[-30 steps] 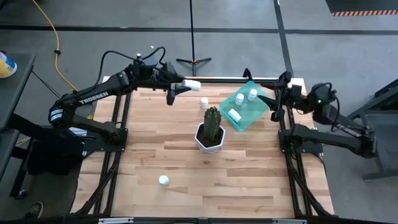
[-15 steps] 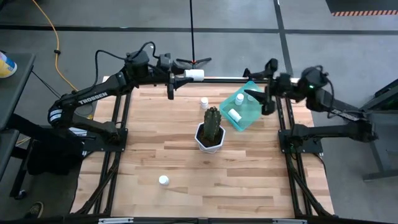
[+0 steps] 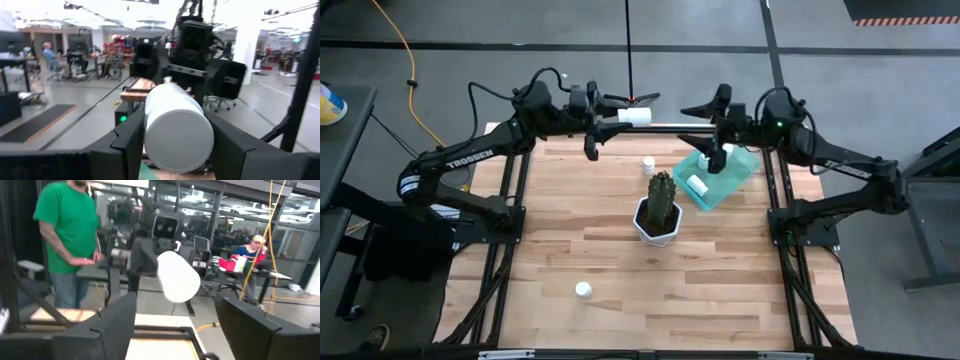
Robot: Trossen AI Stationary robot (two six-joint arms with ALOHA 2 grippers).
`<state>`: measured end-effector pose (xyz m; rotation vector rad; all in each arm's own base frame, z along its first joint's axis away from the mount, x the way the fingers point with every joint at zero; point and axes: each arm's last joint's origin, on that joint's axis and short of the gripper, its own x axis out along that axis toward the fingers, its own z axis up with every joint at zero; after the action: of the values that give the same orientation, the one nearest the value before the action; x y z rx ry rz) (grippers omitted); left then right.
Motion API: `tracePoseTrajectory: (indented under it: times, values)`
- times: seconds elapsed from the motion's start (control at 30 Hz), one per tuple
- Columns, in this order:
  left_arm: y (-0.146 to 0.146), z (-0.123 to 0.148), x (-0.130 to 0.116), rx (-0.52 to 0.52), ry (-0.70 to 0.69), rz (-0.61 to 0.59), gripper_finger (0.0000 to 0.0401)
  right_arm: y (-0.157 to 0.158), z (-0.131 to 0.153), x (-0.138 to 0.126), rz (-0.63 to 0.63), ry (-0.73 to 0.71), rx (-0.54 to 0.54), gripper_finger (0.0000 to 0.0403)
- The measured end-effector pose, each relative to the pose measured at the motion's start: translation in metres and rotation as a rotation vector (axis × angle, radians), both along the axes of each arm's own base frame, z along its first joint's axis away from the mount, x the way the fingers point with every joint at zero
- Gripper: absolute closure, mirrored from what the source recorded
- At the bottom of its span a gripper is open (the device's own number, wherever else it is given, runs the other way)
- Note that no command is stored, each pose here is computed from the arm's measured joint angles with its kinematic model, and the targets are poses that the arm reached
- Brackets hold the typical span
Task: Pick and place pill bottles into a basket
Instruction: Put the white medicine bottle into the blue bin
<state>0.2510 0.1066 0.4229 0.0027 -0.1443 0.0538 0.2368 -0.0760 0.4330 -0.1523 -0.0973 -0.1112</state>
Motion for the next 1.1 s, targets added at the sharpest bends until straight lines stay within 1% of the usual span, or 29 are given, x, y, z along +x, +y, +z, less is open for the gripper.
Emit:
tracePoseTrajectory:
  times: [0.1,0.27,0.4,0.67,0.87,1.1]
  values:
    - [-0.005,0.002,0.002,0.012,-0.022,-0.02,0.0193,-0.003,0.01,0.009,0.017,-0.024,0.028,0.0141]
    - [-0.007,0.004,0.002,0.02,-0.041,-0.024,0.0193,-0.007,0.02,0.026,0.097,-0.025,0.002,0.0141]
    - [-0.006,0.004,0.002,0.021,-0.044,-0.021,0.0193,-0.01,0.022,0.039,0.118,-0.001,-0.005,0.0136]
    - [-0.007,0.006,0.002,0.026,-0.055,-0.023,0.0193,-0.019,0.015,0.063,0.117,0.038,0.011,0.0107]
    - [-0.007,0.006,0.002,0.026,-0.055,-0.022,0.0192,-0.023,0.012,0.073,0.115,0.049,0.016,0.0104]
    - [-0.007,0.005,0.002,0.026,-0.054,-0.022,0.0192,-0.023,0.013,0.073,0.114,0.037,0.011,0.0104]
